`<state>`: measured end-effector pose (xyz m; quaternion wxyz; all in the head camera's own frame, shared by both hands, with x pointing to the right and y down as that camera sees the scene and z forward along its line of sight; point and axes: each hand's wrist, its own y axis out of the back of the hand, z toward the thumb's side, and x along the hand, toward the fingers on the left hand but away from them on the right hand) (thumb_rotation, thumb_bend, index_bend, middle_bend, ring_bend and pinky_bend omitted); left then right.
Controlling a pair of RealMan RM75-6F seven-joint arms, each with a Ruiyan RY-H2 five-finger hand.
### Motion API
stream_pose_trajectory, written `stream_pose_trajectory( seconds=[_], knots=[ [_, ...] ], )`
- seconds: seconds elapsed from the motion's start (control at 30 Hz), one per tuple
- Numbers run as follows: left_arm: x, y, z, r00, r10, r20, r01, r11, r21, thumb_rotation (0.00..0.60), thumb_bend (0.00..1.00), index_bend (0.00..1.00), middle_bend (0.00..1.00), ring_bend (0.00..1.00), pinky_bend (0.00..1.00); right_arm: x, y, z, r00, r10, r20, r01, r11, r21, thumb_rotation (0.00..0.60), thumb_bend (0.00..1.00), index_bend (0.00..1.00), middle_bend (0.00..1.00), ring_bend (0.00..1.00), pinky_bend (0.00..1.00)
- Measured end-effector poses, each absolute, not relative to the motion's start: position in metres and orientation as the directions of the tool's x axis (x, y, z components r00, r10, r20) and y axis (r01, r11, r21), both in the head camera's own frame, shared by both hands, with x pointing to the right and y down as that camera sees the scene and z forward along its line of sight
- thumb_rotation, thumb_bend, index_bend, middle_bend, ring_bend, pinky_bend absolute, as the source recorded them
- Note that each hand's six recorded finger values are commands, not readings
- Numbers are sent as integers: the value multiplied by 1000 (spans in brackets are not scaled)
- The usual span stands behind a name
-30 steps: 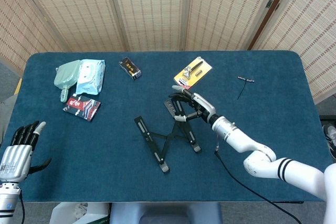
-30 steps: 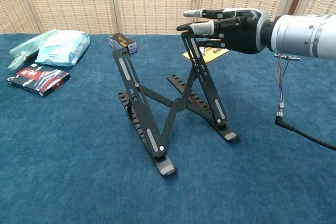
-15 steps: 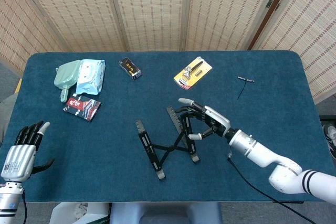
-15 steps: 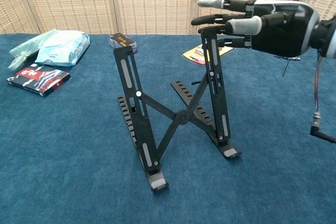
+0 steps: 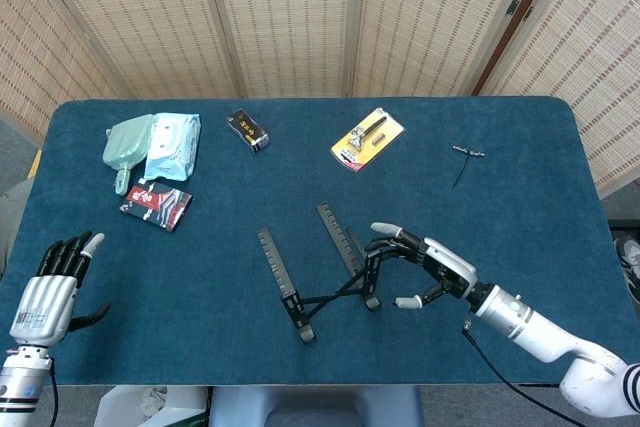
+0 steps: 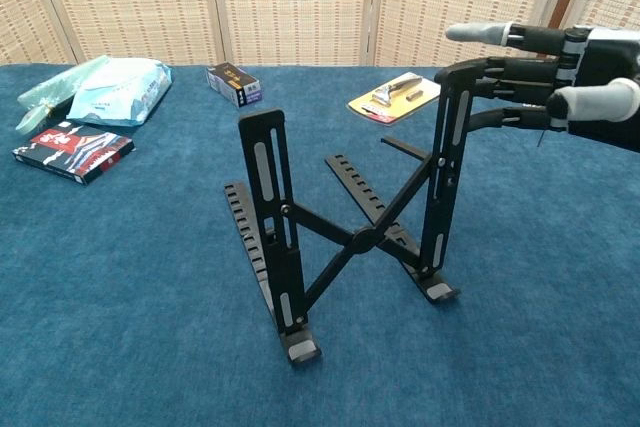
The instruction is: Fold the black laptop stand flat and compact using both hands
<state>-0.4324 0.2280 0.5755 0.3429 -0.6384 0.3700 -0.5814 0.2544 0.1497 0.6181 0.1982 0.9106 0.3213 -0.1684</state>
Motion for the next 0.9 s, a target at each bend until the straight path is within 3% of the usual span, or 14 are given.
stream_pose_trajectory(
  seconds=[0.9],
  knots=[
    [-439,233,576,34,-866,498,-75,-499,-863,600,174,0,52,57,0,249,169,614,757,493,-428,619,-750,231,600,23,116,257,137,219]
  ],
)
